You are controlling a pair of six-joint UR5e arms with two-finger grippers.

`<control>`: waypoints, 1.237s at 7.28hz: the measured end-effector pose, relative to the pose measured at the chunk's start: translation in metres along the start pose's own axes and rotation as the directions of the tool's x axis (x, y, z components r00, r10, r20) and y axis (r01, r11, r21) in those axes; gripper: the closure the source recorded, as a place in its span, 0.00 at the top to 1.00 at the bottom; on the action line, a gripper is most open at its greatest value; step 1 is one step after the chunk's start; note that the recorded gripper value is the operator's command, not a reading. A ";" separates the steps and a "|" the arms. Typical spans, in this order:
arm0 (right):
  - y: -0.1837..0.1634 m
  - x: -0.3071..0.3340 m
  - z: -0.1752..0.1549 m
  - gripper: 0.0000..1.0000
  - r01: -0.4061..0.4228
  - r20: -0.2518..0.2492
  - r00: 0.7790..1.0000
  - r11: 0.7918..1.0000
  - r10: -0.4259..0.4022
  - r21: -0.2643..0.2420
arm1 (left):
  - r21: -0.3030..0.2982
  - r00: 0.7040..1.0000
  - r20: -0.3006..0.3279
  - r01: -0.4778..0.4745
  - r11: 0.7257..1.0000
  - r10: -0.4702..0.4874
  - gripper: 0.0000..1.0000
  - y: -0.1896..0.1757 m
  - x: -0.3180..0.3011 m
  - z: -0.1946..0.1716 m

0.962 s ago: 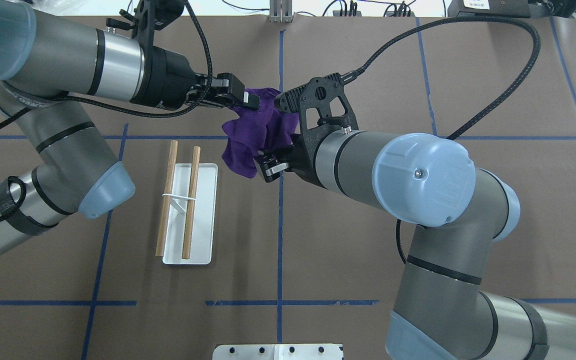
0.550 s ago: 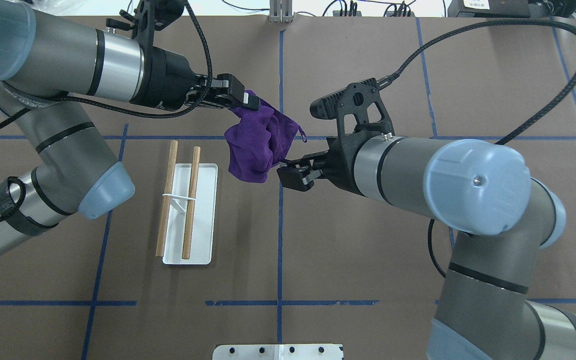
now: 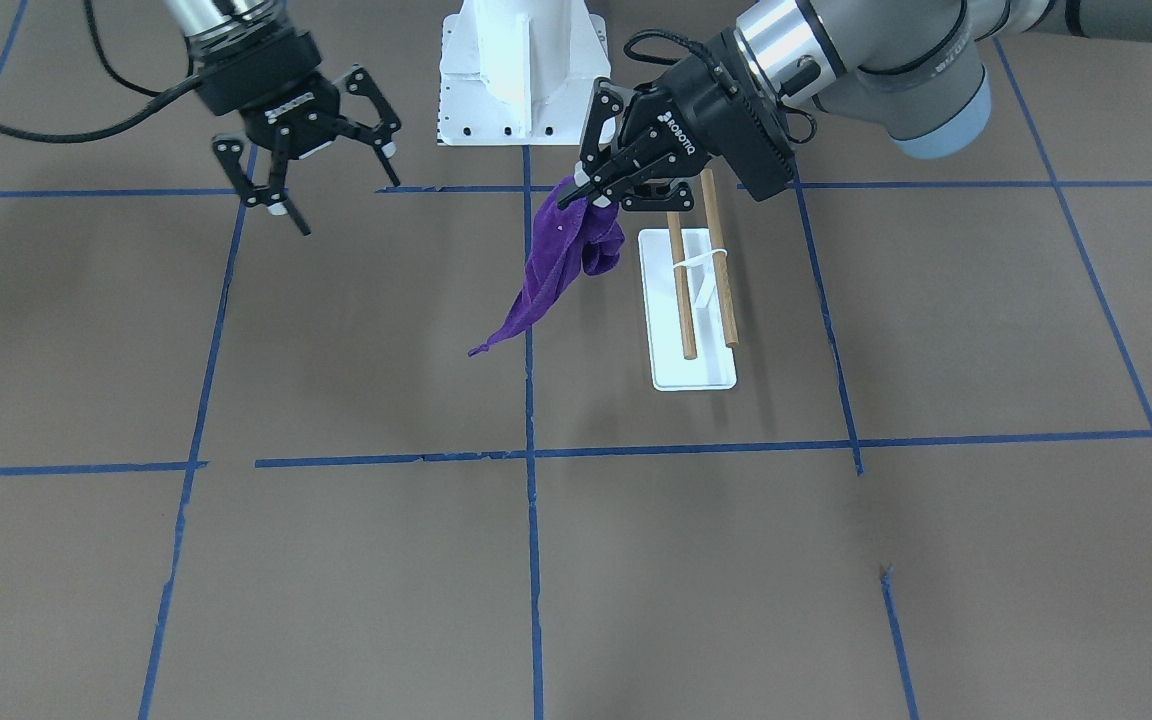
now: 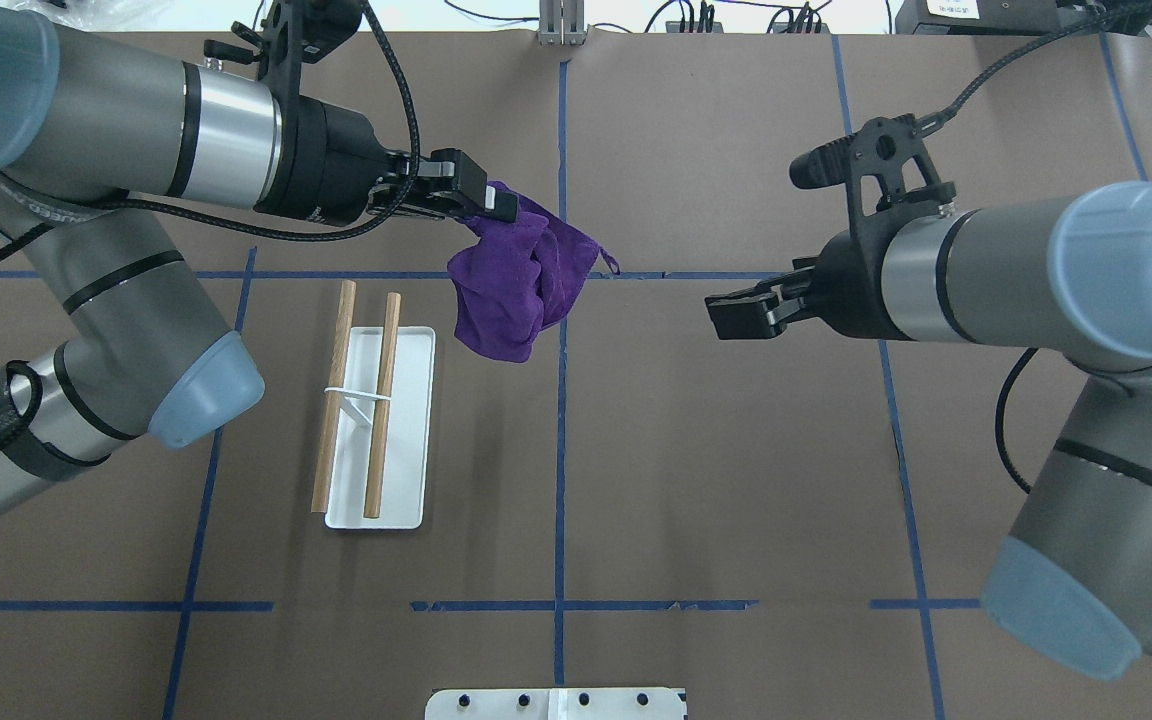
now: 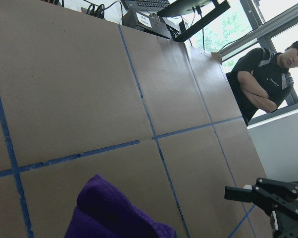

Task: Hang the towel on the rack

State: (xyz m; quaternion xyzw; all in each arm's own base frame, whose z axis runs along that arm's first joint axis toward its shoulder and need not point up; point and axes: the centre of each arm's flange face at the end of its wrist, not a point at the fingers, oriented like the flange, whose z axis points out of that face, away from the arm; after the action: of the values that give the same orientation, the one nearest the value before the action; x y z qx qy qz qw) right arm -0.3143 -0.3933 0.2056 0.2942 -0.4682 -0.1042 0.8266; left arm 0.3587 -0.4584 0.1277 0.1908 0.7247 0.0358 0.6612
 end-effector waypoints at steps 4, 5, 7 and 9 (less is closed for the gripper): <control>-0.019 0.129 -0.037 1.00 -0.076 -0.147 0.988 0.985 0.053 -0.155 | 0.127 0.978 0.189 0.059 0.990 -0.083 0.00 0.063 0.003 0.033; -0.021 0.156 -0.044 1.00 -0.081 -0.208 0.977 0.977 0.039 -0.198 | 0.149 0.958 0.268 0.059 0.987 -0.098 0.00 0.067 0.006 0.032; -0.026 0.222 -0.066 1.00 -0.046 -0.307 0.950 0.952 -0.052 -0.303 | 0.174 0.911 0.401 0.030 0.984 -0.098 0.00 0.072 0.001 0.028; -0.021 0.287 -0.080 1.00 -0.101 -0.338 0.941 0.923 -0.034 -0.373 | 0.155 0.856 0.505 0.030 0.987 -0.106 0.00 0.087 -0.015 0.011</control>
State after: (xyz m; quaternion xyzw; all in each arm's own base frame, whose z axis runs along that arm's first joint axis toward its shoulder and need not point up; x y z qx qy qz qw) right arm -0.0903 -0.5073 0.3668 0.1317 -0.2951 -0.1276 0.9377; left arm 0.3902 -0.3852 0.1665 0.2142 0.5300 -0.0911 0.8155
